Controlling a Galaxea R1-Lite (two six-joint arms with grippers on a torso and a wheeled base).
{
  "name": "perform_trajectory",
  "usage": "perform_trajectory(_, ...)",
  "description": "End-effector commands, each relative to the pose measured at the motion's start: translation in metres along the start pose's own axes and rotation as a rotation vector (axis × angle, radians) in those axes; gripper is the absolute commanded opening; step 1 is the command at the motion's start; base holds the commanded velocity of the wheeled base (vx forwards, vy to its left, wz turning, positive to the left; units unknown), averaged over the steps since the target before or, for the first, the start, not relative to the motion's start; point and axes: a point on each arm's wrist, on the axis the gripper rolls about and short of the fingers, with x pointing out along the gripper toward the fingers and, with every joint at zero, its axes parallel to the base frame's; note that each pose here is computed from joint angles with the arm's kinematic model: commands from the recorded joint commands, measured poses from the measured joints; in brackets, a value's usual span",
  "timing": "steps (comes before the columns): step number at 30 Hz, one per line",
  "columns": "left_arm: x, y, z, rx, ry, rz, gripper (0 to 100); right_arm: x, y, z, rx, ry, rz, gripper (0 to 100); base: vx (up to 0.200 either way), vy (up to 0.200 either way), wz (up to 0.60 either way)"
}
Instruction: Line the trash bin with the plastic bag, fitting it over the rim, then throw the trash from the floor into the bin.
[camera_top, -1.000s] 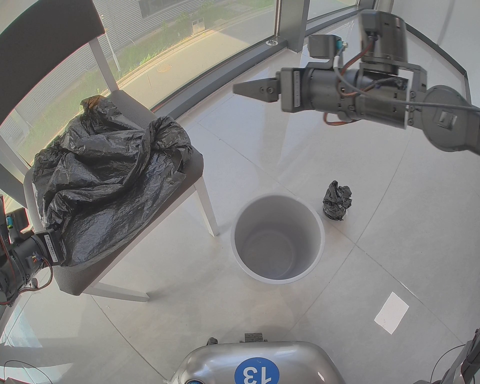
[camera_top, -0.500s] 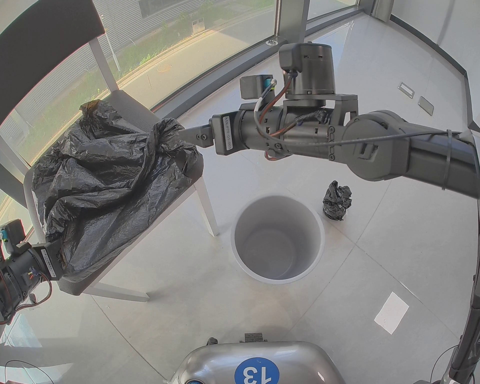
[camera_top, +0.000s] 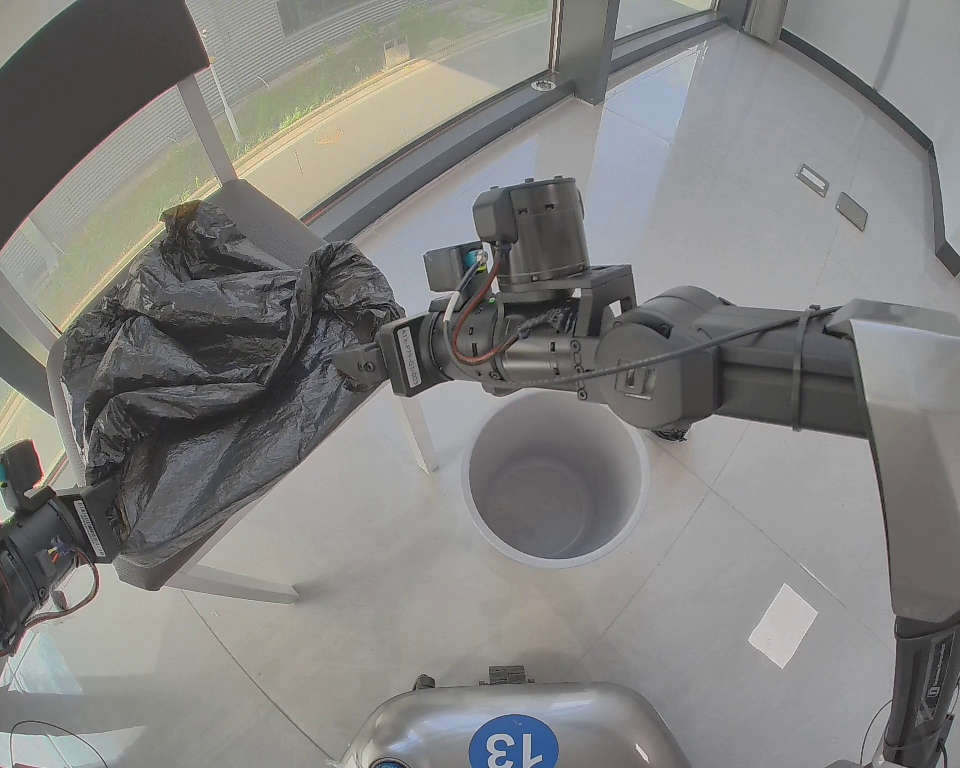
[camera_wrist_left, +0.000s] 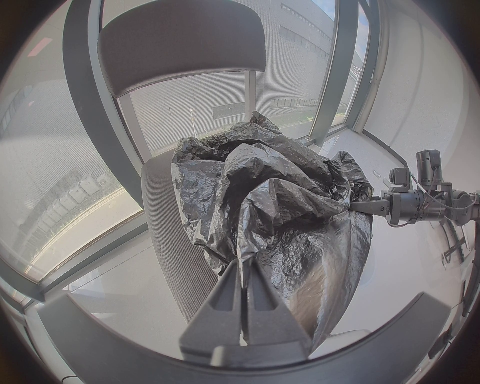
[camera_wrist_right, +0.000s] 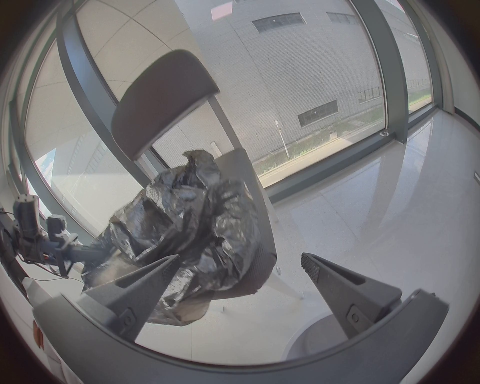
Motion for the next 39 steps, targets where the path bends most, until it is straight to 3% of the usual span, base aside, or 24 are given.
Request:
perform_trajectory(1, -0.002, 0.0, 0.0, -0.002, -0.006, -0.008, 0, 0.014, 0.002, -0.017, 0.001, 0.037, 0.005, 100, 0.0, 0.0, 0.0)
perform_trajectory(3, -0.002, 0.0, 0.0, -0.002, -0.008, -0.01, 0, 0.016, 0.002, -0.018, -0.001, 0.035, 0.005, 100, 0.0, 0.0, 0.0)
perform_trajectory(4, -0.003, 0.0, 0.0, -0.003, -0.01, -0.01, 0, 0.017, 0.002, -0.019, -0.004, 0.037, 0.005, 0, 0.0, 0.0, 0.0)
perform_trajectory(23, -0.004, -0.002, 0.001, -0.001, -0.013, -0.037, 0, -0.031, 0.013, 0.023, -0.011, 0.01, -0.049, 0, 0.0, 0.0, 0.0)
perform_trajectory(28, -0.005, -0.005, -0.001, 0.009, -0.006, -0.067, 0, -0.034, 0.016, 0.022, -0.009, 0.038, -0.065, 0, 0.0, 0.0, 0.0)
perform_trajectory(33, -0.006, -0.01, -0.003, 0.024, 0.009, -0.123, 0, -0.048, 0.017, 0.035, -0.007, 0.0, -0.1, 0, 0.0, 0.0, 0.0)
perform_trajectory(39, -0.007, -0.011, -0.008, 0.039, 0.032, -0.171, 0, -0.055, 0.016, 0.028, -0.008, 0.035, -0.109, 0, 0.0, 0.0, 0.0)
